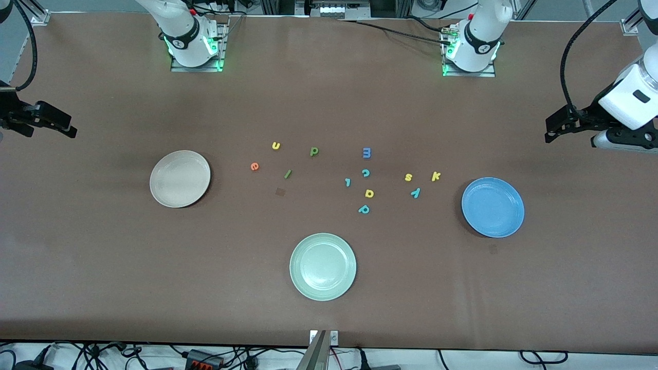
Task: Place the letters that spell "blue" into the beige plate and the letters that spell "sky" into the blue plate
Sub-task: 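Reach the right gripper to orange e while the left gripper reaches yellow k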
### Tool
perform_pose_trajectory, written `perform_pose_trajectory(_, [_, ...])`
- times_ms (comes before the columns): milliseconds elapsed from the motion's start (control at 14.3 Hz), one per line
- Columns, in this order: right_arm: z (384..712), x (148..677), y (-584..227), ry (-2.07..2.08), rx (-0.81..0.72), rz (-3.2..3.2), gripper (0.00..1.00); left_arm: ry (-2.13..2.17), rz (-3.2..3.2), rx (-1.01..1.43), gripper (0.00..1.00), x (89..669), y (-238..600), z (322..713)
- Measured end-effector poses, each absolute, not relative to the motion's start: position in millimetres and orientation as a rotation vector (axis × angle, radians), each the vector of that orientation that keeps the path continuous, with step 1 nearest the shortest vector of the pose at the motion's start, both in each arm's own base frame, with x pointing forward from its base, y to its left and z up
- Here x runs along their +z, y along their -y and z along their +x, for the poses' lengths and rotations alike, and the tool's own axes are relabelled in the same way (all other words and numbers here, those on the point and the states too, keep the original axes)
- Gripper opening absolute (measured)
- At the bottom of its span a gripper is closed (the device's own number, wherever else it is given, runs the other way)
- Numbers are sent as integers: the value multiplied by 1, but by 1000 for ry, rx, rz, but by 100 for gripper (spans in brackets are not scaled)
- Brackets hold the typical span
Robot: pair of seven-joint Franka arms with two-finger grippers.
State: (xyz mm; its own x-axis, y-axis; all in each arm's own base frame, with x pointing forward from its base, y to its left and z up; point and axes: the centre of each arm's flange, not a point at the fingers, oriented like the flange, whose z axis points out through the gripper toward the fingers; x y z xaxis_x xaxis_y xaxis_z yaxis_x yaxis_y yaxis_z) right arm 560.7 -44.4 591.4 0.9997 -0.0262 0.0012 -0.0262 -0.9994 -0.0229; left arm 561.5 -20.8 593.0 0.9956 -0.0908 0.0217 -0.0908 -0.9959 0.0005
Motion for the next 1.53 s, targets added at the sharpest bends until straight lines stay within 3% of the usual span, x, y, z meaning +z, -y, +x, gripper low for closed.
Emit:
perform_pose_trajectory(976, [562, 584, 41, 11, 36, -3122, 100, 147, 3134, -70, 100, 576, 22, 563])
perform_pose_trajectory(1534, [559, 511, -96, 325, 345, -3104, 100, 209, 3115, -278, 100, 520, 45, 581])
